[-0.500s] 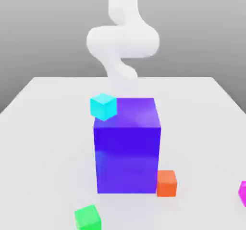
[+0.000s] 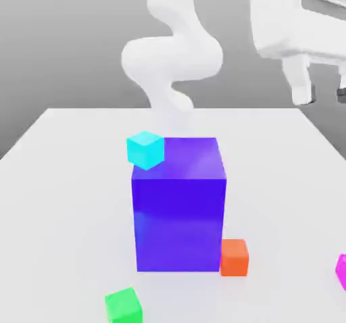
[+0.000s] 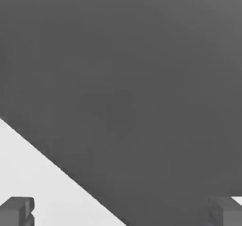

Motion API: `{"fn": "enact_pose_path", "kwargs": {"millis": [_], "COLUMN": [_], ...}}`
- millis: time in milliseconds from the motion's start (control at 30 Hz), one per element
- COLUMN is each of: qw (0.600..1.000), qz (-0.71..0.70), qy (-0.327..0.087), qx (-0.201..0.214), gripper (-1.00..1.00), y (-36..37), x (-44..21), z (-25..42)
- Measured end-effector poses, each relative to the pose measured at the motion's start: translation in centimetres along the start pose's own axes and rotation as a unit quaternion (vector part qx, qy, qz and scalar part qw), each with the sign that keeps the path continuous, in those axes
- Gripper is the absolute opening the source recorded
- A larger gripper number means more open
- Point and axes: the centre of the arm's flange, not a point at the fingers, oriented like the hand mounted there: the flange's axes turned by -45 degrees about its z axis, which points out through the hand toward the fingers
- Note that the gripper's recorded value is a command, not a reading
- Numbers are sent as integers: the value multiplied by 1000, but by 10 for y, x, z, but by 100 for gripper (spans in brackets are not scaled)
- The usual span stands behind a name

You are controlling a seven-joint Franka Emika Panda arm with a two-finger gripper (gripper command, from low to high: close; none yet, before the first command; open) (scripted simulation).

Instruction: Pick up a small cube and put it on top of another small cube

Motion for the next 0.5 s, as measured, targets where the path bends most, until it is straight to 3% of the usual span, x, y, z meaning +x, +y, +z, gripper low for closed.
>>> {"fn": "enact_pose_path", "kwargs": {"millis": [233, 500], "qw": [981, 926], "qz": [-175, -334], "qy": [-55, -102], "qx": [68, 142], "gripper": [0, 0], "y": [-99, -206], "x": [15, -16], "z": [117, 236]}}
